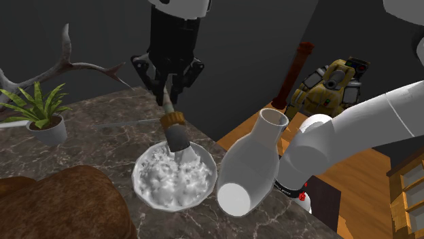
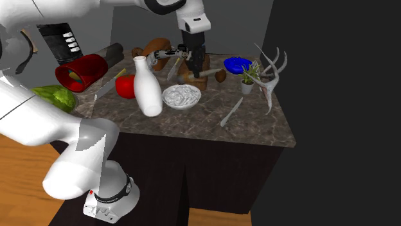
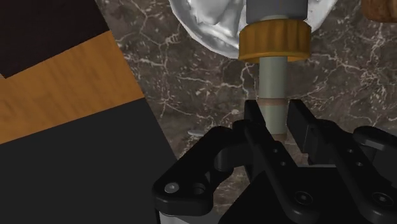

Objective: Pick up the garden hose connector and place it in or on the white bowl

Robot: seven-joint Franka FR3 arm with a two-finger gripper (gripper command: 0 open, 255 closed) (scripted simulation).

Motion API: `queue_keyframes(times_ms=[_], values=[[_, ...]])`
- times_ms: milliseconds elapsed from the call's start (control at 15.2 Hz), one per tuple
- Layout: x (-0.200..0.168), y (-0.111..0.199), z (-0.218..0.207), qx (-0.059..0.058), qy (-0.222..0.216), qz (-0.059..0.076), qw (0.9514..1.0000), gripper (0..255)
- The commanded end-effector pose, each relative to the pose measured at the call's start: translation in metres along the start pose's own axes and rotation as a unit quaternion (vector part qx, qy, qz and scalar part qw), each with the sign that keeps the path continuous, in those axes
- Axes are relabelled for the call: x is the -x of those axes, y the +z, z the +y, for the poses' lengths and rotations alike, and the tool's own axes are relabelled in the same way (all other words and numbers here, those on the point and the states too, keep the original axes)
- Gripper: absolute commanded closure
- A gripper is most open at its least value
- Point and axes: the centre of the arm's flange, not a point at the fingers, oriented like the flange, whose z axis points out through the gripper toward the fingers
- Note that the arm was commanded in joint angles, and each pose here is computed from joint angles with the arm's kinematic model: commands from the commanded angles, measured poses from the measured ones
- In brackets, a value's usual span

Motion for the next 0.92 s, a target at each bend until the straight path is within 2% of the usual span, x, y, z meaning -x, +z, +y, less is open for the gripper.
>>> queue_keyframes(times_ms=[0, 330, 858], values=[[0.025, -0.001, -0.003, 0.000, 0.000, 0.000, 1.0000, 255], [0.090, -0.010, -0.013, 0.000, 0.000, 0.000, 1.0000, 255], [0.093, 0.032, -0.010, 0.000, 0.000, 0.000, 1.0000, 255]])
